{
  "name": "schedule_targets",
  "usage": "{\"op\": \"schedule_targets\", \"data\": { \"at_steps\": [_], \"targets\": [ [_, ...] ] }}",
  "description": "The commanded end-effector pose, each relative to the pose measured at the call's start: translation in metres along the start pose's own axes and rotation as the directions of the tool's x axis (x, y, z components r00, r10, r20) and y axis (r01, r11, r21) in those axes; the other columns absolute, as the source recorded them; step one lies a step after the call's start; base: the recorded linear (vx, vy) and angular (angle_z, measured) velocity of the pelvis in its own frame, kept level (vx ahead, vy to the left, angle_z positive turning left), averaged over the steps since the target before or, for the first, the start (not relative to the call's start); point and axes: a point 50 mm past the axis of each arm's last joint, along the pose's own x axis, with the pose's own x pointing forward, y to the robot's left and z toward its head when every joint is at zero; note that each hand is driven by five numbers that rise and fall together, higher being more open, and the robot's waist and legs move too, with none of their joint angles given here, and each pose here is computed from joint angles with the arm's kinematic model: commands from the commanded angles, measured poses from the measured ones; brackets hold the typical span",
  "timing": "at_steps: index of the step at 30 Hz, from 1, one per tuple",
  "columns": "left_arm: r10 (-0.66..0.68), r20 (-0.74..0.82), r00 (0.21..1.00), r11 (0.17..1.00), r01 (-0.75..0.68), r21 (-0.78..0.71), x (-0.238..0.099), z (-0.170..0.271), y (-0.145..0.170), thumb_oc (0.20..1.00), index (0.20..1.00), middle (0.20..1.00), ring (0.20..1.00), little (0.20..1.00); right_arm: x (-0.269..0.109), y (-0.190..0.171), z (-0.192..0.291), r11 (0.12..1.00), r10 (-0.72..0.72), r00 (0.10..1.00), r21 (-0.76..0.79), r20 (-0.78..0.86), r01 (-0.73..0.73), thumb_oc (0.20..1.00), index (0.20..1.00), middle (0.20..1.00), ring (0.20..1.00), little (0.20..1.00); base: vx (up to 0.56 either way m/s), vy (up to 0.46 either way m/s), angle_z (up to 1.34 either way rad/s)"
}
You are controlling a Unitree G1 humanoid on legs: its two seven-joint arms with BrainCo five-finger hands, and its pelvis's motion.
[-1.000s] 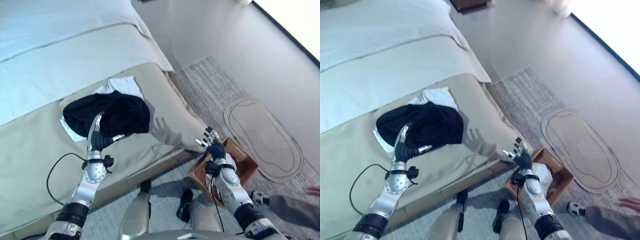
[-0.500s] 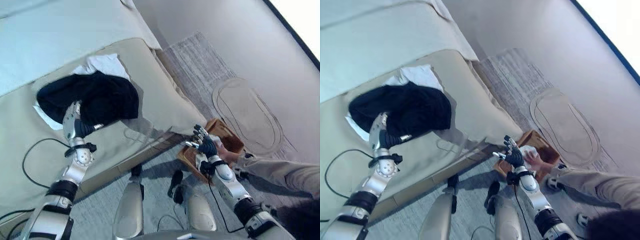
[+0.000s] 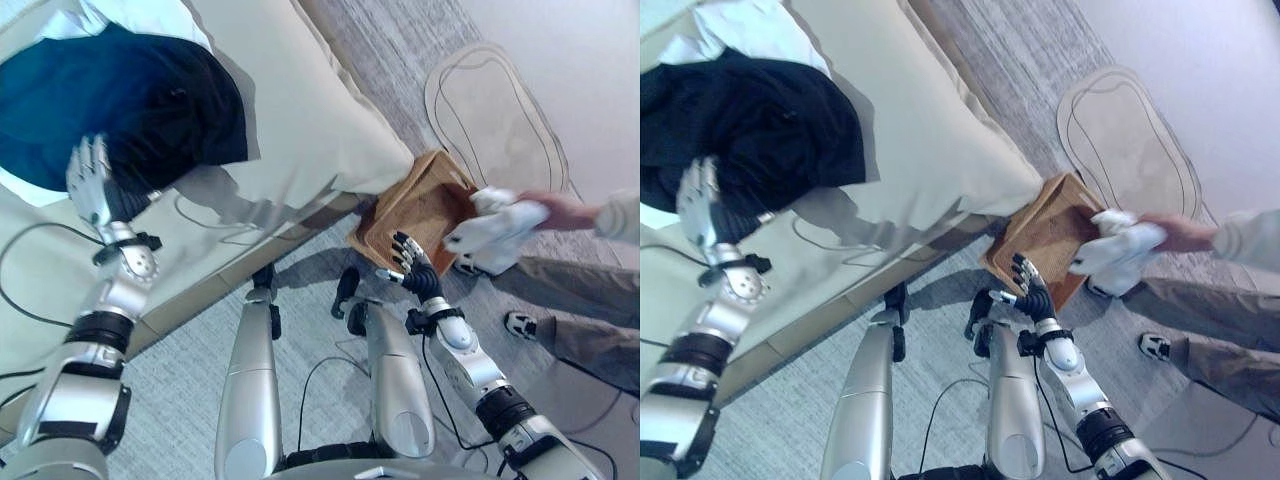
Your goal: Pick up clothes into the bucket
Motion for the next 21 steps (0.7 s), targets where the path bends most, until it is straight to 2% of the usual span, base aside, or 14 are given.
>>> {"op": "schedule_targets", "data": {
  "at_steps": [1, 6, 13, 17, 18, 19, 21],
  "targets": [
    [0.127, 0.086, 0.988, 0.988, -0.134, 0.081, 0.026, 0.010, 0.024, 1.000, 1.000, 1.000, 1.000, 1.000, -0.007, -0.013, 0.020, 0.998, -0.043, 0.991, 0.041, 0.125, 0.038, 1.000, 1.000, 1.000, 1.000, 1.000, 0.00, 0.000, 0.00],
    [0.235, 0.163, 0.958, 0.950, -0.262, 0.169, 0.048, 0.017, 0.049, 1.000, 1.000, 1.000, 1.000, 1.000, -0.008, -0.013, 0.023, 0.998, -0.038, 0.989, 0.048, 0.141, 0.032, 1.000, 1.000, 1.000, 1.000, 1.000, 0.00, 0.000, 0.00],
    [0.287, 0.212, 0.934, 0.905, -0.337, 0.259, 0.056, 0.015, 0.063, 1.000, 1.000, 1.000, 1.000, 1.000, -0.008, -0.011, 0.025, 0.998, -0.028, 0.988, 0.062, 0.153, 0.019, 1.000, 1.000, 1.000, 1.000, 1.000, 0.00, 0.000, 0.00],
    [0.250, 0.160, 0.955, 0.897, -0.291, 0.333, 0.061, 0.003, 0.066, 1.000, 1.000, 1.000, 1.000, 1.000, -0.008, -0.010, 0.026, 0.998, -0.017, 0.988, 0.059, 0.156, 0.008, 1.000, 1.000, 1.000, 1.000, 1.000, 0.00, 0.000, 0.00],
    [0.226, 0.140, 0.964, 0.899, -0.262, 0.351, 0.063, 0.001, 0.065, 1.000, 1.000, 1.000, 1.000, 1.000, -0.008, -0.010, 0.027, 0.998, -0.015, 0.987, 0.055, 0.160, 0.006, 1.000, 1.000, 1.000, 1.000, 1.000, 0.00, 0.000, 0.00],
    [0.142, 0.085, 0.986, 0.907, -0.164, 0.387, 0.065, -0.006, 0.059, 1.000, 1.000, 1.000, 1.000, 1.000, -0.008, -0.011, 0.025, 0.999, -0.014, 0.988, 0.042, 0.151, 0.008, 1.000, 1.000, 1.000, 1.000, 1.000, 0.00, 0.000, 0.00],
    [0.097, 0.066, 0.993, 0.919, -0.115, 0.378, 0.066, -0.004, 0.054, 1.000, 1.000, 1.000, 1.000, 1.000, -0.008, -0.013, 0.025, 0.999, -0.018, 0.989, 0.039, 0.146, 0.013, 1.000, 1.000, 1.000, 1.000, 1.000, 0.00, 0.000, 0.00]
  ]
}}
